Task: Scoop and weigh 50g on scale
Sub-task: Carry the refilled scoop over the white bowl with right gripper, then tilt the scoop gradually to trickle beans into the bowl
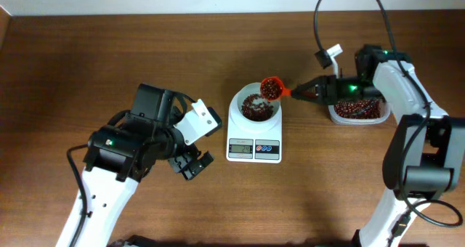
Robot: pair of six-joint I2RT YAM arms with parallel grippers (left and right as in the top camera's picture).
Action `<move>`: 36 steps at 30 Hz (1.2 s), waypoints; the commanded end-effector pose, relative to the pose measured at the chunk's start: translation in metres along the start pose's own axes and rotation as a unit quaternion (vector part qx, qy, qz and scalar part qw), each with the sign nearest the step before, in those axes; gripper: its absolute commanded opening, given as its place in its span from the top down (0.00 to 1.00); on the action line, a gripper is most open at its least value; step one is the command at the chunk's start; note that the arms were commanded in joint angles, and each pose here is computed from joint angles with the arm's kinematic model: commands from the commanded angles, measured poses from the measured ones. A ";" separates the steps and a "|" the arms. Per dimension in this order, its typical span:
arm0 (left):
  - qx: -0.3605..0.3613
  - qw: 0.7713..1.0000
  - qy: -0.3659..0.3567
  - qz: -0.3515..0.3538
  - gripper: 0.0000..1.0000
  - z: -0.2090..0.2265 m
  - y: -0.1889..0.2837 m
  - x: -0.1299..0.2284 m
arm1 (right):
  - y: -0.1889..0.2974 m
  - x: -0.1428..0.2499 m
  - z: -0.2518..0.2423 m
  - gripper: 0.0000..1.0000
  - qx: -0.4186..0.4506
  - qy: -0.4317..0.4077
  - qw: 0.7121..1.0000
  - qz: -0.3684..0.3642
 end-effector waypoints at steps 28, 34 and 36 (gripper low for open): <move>-0.006 1.000 -0.008 -0.008 0.01 0.002 0.005 -0.003 | -0.030 -0.002 -0.017 0.96 0.054 0.183 0.980 0.059; -0.006 1.000 -0.008 -0.008 0.01 0.002 0.005 -0.003 | -0.029 -0.002 -0.017 0.96 0.055 0.178 0.981 0.059; -0.006 1.000 -0.008 -0.008 0.01 0.002 0.005 -0.003 | -0.029 -0.002 -0.017 0.96 0.055 0.178 0.981 0.059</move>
Point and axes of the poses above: each gripper's point midway between its finger pads, its own y axis back along the fingers, its own z axis along the line the jaws close on, x = y × z, the point moved 7 cm from there along y, back along the fingers, and after that the axes turned 6 degrees about -y, right-handed, at the moved point
